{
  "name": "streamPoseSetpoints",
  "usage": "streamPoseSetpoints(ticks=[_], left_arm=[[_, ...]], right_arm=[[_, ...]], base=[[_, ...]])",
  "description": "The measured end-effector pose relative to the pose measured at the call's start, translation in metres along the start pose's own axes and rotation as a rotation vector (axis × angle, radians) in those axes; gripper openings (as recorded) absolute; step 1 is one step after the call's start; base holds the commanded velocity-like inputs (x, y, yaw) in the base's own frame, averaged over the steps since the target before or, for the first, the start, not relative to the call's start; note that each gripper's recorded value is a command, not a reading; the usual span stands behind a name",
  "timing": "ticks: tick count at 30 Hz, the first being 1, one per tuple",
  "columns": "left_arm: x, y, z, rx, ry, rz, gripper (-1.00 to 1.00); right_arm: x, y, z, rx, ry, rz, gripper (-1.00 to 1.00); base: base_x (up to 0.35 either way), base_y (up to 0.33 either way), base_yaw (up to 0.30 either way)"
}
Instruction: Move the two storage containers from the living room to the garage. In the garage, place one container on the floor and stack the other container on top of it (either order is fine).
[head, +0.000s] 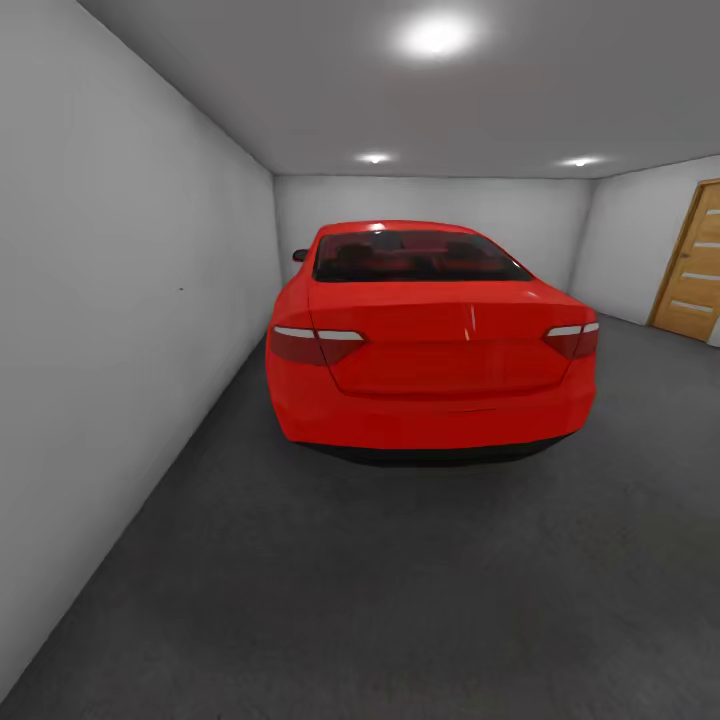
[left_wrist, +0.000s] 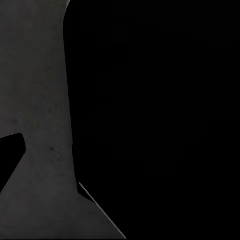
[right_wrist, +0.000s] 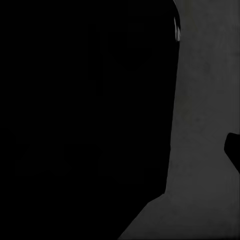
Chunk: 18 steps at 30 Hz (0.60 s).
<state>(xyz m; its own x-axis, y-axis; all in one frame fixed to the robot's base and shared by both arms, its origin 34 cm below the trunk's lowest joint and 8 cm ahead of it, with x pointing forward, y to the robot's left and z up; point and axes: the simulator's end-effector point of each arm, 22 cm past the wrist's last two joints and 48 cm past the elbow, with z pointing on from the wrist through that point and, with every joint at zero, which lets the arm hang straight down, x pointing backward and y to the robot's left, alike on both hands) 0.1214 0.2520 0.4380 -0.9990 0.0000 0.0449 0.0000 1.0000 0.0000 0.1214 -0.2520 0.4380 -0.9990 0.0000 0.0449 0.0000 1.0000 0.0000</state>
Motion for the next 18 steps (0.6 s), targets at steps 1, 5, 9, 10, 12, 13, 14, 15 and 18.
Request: streamPoseSetpoints(ticks=[1,5,9,10,12,13,14,15,18], left_arm=[[0.0,0.0,0.0,0.0,0.0,0.0,1.0],[0.001,-0.019,0.0,0.029,0.01,-0.027,1.0],[-0.002,-0.026,0.0,0.038,0.0,-0.038,1.0],[-0.006,-0.028,-0.001,0.041,-0.01,-0.048,1.0],[-0.014,-0.03,-0.001,0.044,-0.031,-0.065,1.0],[-0.018,-0.031,-0.001,0.044,-0.042,-0.072,1.0],[-0.022,-0.031,-0.001,0.044,-0.053,-0.078,1.0],[-0.026,-0.031,-0.001,0.044,-0.064,-0.084,1.0],[-0.037,-0.031,-0.002,0.045,-0.096,-0.1,1.0]], right_arm=[[0.0,0.0,0.0,0.0,0.0,0.0,1.0],[-0.004,-0.001,0.0,0.0,-0.011,-0.013,1.0],[-0.005,-0.002,0.0,0.002,-0.016,-0.021,1.0],[-0.006,-0.002,0.0,0.004,-0.021,-0.03,1.0],[-0.008,-0.003,0.0,0.006,-0.032,-0.047,1.0],[-0.01,-0.003,0.0,0.007,-0.038,-0.053,1.0],[-0.011,-0.003,0.0,0.008,-0.044,-0.058,1.0],[-0.012,-0.003,0.0,0.008,-0.049,-0.058,1.0],[-0.016,-0.003,-0.001,0.008,-0.066,-0.058,1.0]], base=[[0.0,0.0,0.0],[0.0,0.0,0.0],[0.0,0.0,0.0],[0.0,0.0,0.0],[0.0,0.0,0.0],[0.0,0.0,0.0],[0.0,0.0,0.0],[0.0,0.0,0.0],[0.0,0.0,-0.018]])
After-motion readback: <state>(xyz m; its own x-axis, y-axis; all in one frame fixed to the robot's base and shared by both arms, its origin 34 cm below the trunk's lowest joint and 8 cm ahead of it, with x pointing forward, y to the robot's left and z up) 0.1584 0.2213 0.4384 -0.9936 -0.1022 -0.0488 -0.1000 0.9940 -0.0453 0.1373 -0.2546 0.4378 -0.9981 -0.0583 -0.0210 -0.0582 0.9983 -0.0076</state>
